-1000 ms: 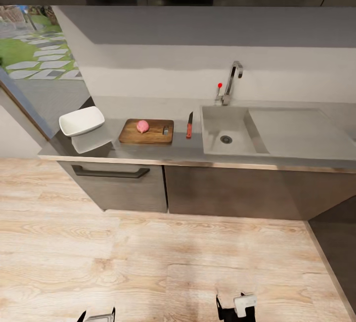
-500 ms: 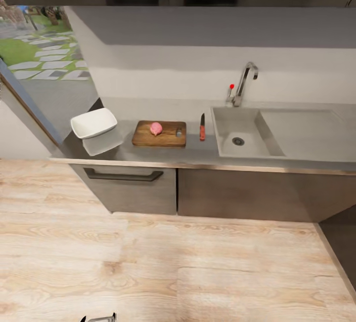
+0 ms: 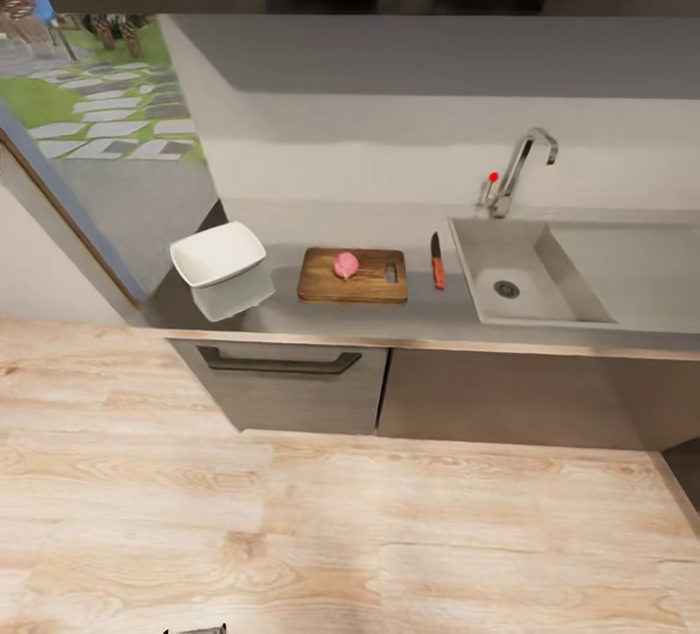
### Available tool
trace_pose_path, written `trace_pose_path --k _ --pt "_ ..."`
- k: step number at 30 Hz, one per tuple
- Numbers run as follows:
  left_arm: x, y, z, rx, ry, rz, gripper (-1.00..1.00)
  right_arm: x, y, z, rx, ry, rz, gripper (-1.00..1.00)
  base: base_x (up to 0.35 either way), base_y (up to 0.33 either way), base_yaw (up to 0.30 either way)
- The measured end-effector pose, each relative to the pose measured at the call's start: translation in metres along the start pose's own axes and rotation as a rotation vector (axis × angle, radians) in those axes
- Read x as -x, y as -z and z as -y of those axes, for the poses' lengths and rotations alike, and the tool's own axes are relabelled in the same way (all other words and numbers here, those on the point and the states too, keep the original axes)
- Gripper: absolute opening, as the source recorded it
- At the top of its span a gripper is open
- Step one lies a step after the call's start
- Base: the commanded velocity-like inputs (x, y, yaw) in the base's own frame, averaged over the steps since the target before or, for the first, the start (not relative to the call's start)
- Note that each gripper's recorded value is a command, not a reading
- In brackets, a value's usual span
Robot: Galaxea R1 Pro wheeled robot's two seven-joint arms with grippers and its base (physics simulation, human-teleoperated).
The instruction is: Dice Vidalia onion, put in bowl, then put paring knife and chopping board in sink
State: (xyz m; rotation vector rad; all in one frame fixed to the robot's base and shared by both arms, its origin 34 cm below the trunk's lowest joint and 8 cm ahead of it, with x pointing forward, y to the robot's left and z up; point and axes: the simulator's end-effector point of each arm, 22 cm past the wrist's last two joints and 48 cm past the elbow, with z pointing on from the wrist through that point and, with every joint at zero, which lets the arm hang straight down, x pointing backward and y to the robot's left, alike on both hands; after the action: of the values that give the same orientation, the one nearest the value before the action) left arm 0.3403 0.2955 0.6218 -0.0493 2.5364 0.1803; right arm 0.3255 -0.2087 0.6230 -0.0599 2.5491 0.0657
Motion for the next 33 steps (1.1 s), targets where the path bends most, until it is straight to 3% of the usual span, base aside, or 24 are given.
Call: trace_pose_path --k 5,17,21,24,25,26,30,33 --pt "0.0 0.0 0.0 0.0 0.0 -0.001 1.0 0.0 0.0 0.0 0.0 0.0 0.0 1.0 0.117 0.237 0.0" --pt "0.0 0.0 0.0 0.0 0.0 -0.002 1.0 -0.001 0.0 0.0 -0.001 -0.002 -0.003 1.0 0.015 0.029 0.0" --pt "-0.001 0.0 0.001 -0.002 0.0 -0.004 1.0 0.005 -0.004 0.007 -0.028 -0.003 0.001 1.0 -0.12 0.0 0.0" --pt "-0.001 0.0 0.001 -0.002 0.0 -0.004 1.0 0.026 -0.016 0.026 -0.081 0.009 0.009 1.0 -0.285 0.0 0.0" --pt "-0.001 0.0 0.001 -0.003 0.0 -0.005 1.0 0.024 -0.026 0.043 -0.13 0.021 -0.119 1.0 -0.323 0.0 0.0" --pt "-0.001 0.0 0.001 -0.003 0.0 -0.006 1.0 0.081 -0.039 0.069 -0.185 0.038 -0.053 1.0 -0.325 0.0 0.0" --pt "-0.001 0.0 0.001 -0.003 0.0 -0.006 1.0 0.153 -0.041 0.099 -0.263 0.04 -0.017 1.0 -0.311 0.0 0.0" --pt "-0.002 0.0 0.002 -0.004 0.001 -0.006 1.0 0.209 -0.032 0.114 -0.311 0.025 0.025 1.0 -0.164 0.0 0.0"
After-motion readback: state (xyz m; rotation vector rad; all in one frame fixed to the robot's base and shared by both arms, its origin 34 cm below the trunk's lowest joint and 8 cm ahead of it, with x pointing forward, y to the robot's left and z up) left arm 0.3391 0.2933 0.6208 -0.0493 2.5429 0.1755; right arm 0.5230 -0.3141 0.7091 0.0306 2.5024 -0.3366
